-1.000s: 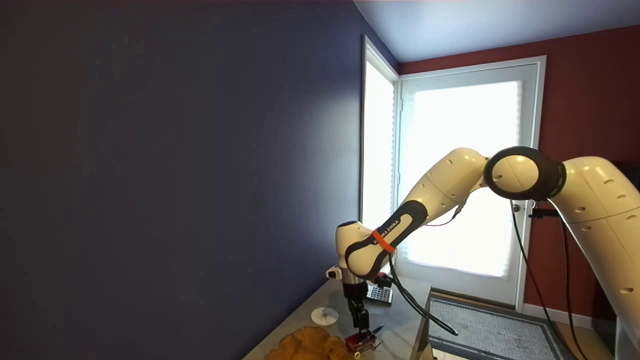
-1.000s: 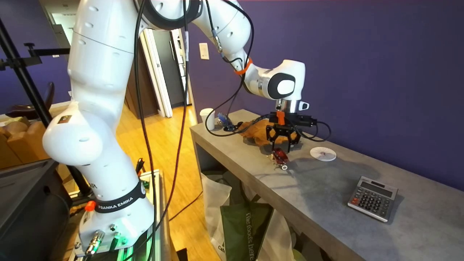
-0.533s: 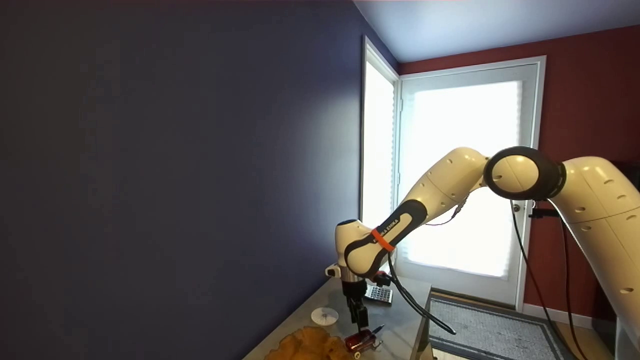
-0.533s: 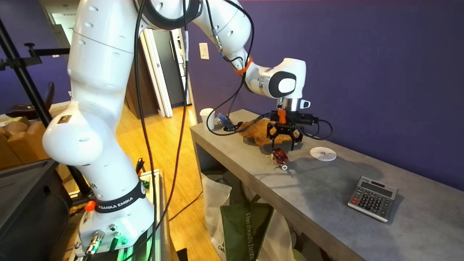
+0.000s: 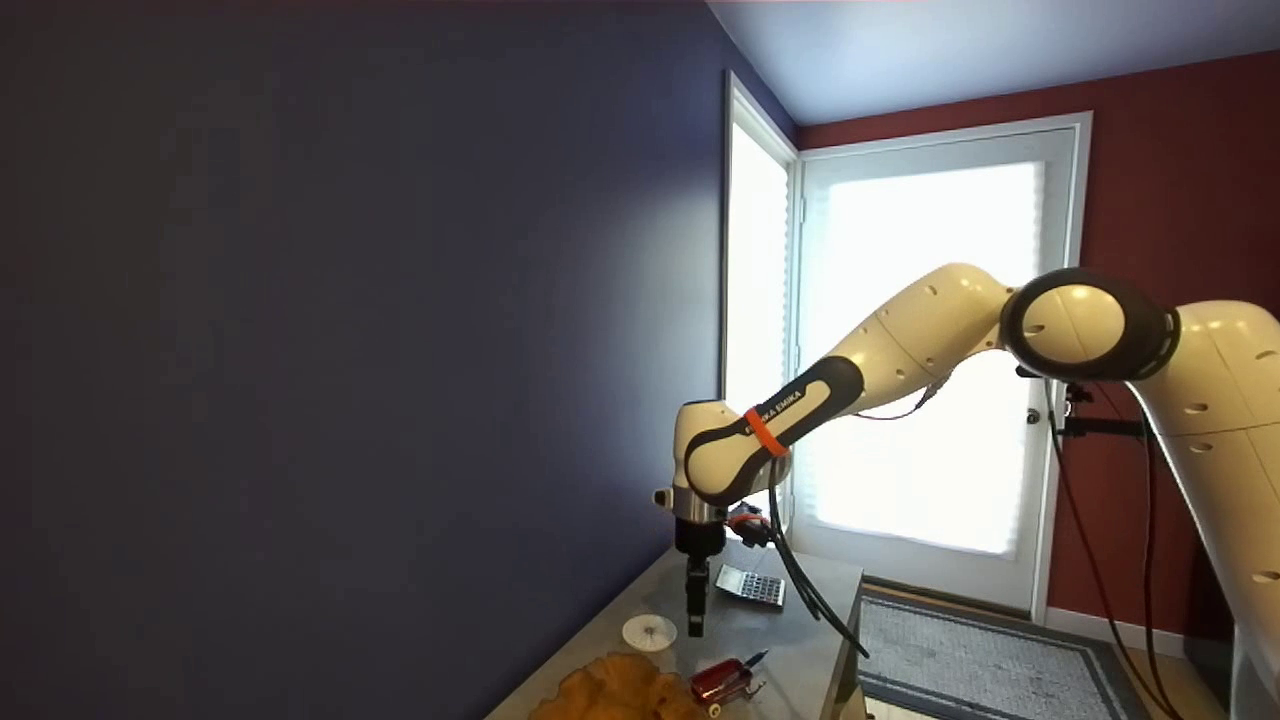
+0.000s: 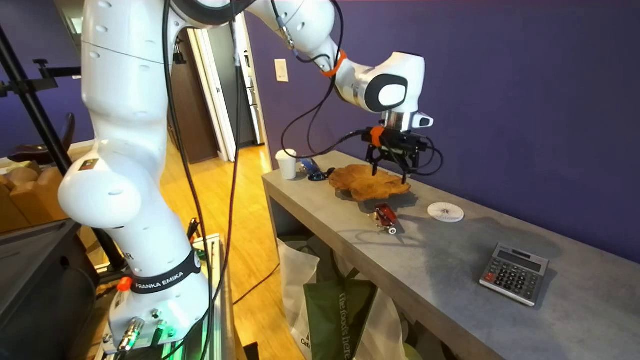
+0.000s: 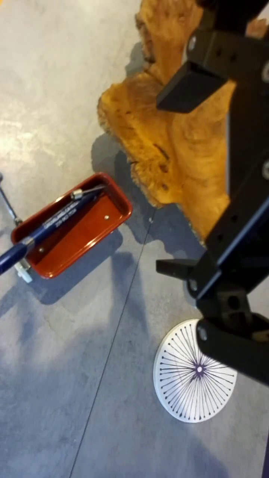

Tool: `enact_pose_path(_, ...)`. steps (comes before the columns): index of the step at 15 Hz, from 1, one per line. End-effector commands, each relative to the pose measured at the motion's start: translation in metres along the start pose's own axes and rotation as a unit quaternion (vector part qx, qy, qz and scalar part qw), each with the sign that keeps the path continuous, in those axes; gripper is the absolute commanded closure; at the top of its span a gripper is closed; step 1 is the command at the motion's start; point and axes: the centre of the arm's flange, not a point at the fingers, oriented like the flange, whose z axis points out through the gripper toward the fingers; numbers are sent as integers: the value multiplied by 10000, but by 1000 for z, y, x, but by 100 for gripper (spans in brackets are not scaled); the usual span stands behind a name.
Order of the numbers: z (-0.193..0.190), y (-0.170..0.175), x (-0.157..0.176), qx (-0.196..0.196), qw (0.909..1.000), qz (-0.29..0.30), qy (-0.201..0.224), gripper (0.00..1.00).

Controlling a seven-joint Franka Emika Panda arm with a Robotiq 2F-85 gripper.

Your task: Move the small, white object to the red toy

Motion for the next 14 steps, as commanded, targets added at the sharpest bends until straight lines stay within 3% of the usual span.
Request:
enact_pose_path(1,-43,-38,-16,140,9956,825,430,0)
enact_pose_path(5,-78,-72,-17,153,9837,1510,968,0)
enact_pose_path(7,-87,-86,-21,366,9794,1697,1029,0)
enact_pose_path(8,-79,-66,-2,240,9852,1445,885,0)
enact_pose_path(14,-84,-79,-12,313,9826,1586,912,0)
